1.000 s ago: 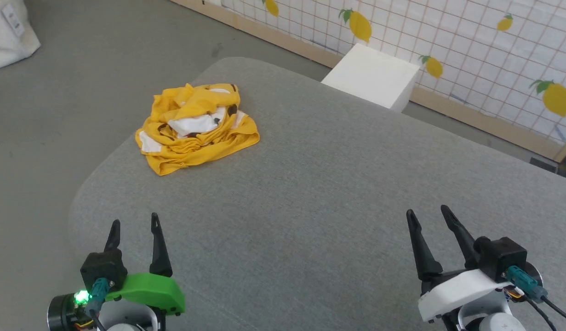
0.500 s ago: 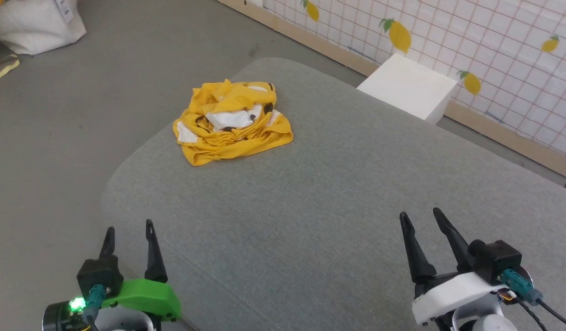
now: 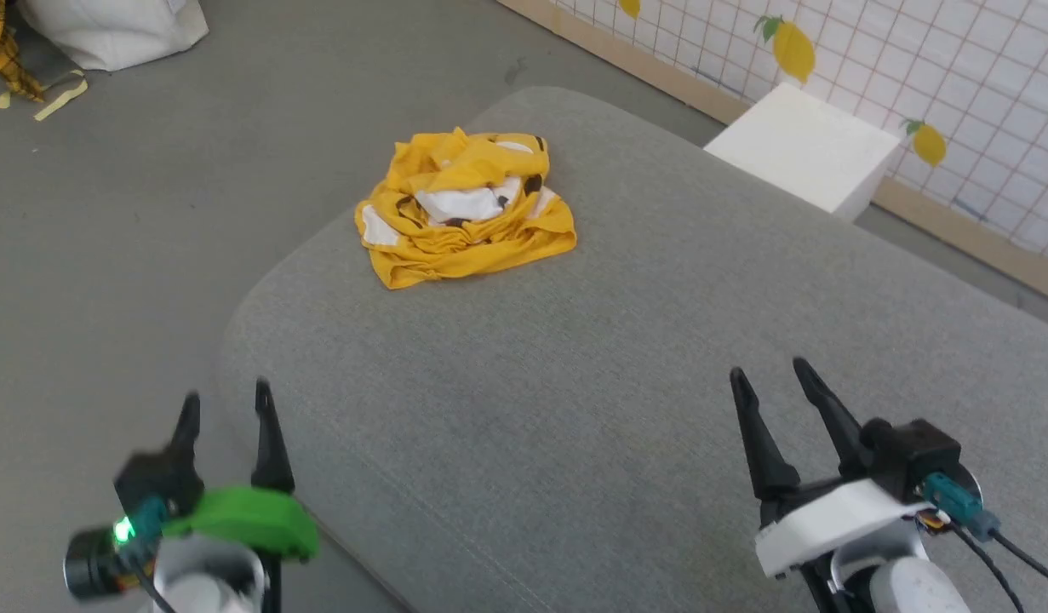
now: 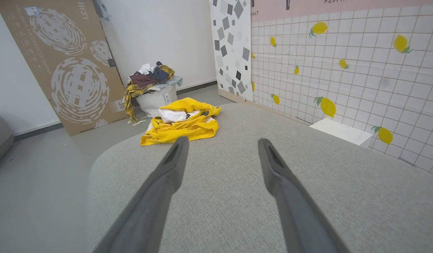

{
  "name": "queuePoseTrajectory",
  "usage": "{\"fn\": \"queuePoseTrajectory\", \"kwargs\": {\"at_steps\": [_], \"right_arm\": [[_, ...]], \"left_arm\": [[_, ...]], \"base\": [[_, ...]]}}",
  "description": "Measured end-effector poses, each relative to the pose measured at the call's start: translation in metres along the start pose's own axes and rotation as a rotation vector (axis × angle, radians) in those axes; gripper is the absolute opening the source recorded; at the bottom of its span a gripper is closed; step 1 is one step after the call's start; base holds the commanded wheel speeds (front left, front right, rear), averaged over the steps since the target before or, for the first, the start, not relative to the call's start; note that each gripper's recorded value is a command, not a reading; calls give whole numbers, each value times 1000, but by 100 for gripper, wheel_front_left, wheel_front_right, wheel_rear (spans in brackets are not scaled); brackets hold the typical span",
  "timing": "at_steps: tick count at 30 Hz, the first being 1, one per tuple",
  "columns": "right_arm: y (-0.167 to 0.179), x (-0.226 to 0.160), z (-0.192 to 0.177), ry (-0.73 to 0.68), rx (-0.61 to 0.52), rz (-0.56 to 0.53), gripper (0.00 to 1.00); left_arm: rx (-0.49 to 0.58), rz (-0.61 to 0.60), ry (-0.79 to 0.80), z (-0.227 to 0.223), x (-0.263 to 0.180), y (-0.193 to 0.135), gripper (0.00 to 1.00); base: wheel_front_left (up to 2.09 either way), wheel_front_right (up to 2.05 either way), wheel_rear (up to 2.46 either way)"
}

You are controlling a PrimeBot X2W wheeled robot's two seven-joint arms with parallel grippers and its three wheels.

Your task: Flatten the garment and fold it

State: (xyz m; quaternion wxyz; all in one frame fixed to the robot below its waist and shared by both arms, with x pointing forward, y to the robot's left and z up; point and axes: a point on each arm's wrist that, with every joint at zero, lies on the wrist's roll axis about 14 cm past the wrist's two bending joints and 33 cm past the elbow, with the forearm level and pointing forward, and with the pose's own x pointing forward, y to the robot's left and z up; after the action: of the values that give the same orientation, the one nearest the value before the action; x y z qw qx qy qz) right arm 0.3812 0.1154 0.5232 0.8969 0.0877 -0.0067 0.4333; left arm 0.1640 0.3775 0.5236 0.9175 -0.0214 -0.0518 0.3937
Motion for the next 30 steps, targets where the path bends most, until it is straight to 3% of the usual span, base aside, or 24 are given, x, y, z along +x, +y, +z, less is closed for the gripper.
{"fn": "queuePoseTrajectory", "kwargs": {"at_steps": [9, 14, 23, 30], "right_arm": [[-18, 22, 6, -10, -25, -4, 100], [-47, 32, 1, -22, -20, -48, 100], [-126, 16, -43, 23, 40, -225, 100], [-168, -9, -94, 101, 99, -335, 100]], "left_arm": [[-29, -105, 14, 45, 107, -33, 100], [-67, -134, 134, 47, 169, -56, 100], [-148, -171, 451, -7, 246, -124, 100], [-213, -115, 778, -106, 256, -160, 100]], "base": [[0, 0, 0], [0, 0, 0], [0, 0, 0], [0, 0, 0]]}}
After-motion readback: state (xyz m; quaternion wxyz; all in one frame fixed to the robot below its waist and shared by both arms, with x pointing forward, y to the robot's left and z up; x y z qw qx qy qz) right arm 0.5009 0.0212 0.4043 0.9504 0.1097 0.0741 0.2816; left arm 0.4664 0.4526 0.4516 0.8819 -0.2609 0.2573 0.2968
